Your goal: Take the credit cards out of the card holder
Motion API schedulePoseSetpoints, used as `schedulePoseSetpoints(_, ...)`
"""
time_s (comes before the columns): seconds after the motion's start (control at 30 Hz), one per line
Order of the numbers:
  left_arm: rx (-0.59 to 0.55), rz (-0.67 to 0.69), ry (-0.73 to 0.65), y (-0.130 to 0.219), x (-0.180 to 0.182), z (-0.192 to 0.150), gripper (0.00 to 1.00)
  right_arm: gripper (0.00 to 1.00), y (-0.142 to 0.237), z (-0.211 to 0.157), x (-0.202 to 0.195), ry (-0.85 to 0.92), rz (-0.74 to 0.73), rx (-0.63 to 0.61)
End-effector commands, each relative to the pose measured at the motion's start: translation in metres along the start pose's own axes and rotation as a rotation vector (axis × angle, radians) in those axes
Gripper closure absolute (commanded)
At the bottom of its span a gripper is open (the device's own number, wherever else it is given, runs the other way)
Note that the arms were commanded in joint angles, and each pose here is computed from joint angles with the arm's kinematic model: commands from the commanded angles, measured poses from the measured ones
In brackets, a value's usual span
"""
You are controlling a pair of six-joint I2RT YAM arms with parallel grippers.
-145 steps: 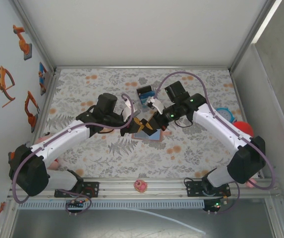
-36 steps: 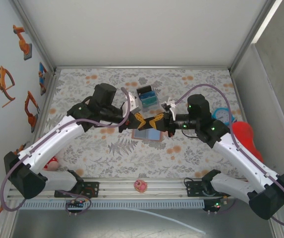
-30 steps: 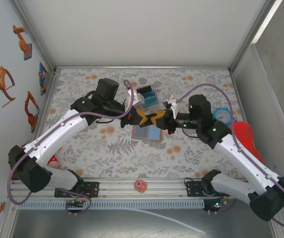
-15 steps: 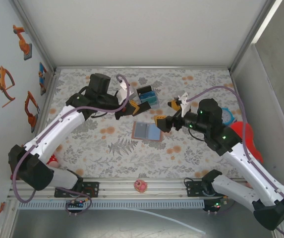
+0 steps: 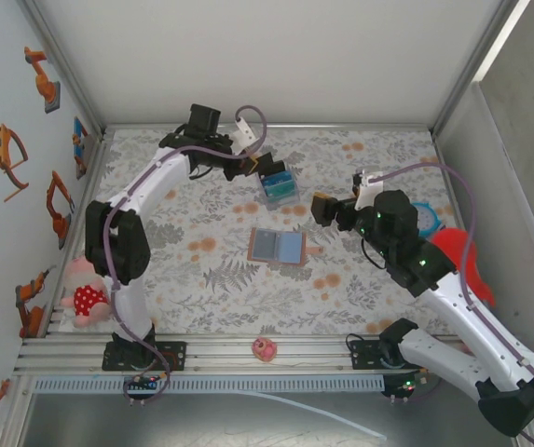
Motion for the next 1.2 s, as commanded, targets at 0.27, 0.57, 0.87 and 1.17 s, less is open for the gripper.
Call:
schedulePoseSetpoints(0.27,0.043,0.034,-0.067,-0.055,0.042,0.006,1.00,0.03,-0.006,-0.005,-0.018,-0.069,-0.205,0.072)
schedulePoseSetpoints(0.57,0.040,-0.011,-0.065,-0.075,0.049,0.005,1.00,0.03,-0.014,-0.016,-0.021,-0.089,-0.248,0.096)
schedulePoseSetpoints(0.87,0.046,-0.054,-0.067,-0.087,0.051,-0.003,1.00,0.05,-0.020,-0.022,-0.022,-0.086,-0.260,0.130)
schedulePoseSetpoints(1.17,0.069,-0.071,-0.075,-0.097,0.053,-0.011,1.00,0.09,-0.020,-0.023,-0.021,-0.085,-0.251,0.128)
Point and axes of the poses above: each hand's point on the last joint's axis, 136 mm out from that joint toward the fingers, its own y axis back along the fingers, its own x axis along the line the jaws close on, z = x × y, the point moved 7 cm from there along y, back along the fingers, and after that the axes turned 15 degrees about y, right-handed, at the moved point
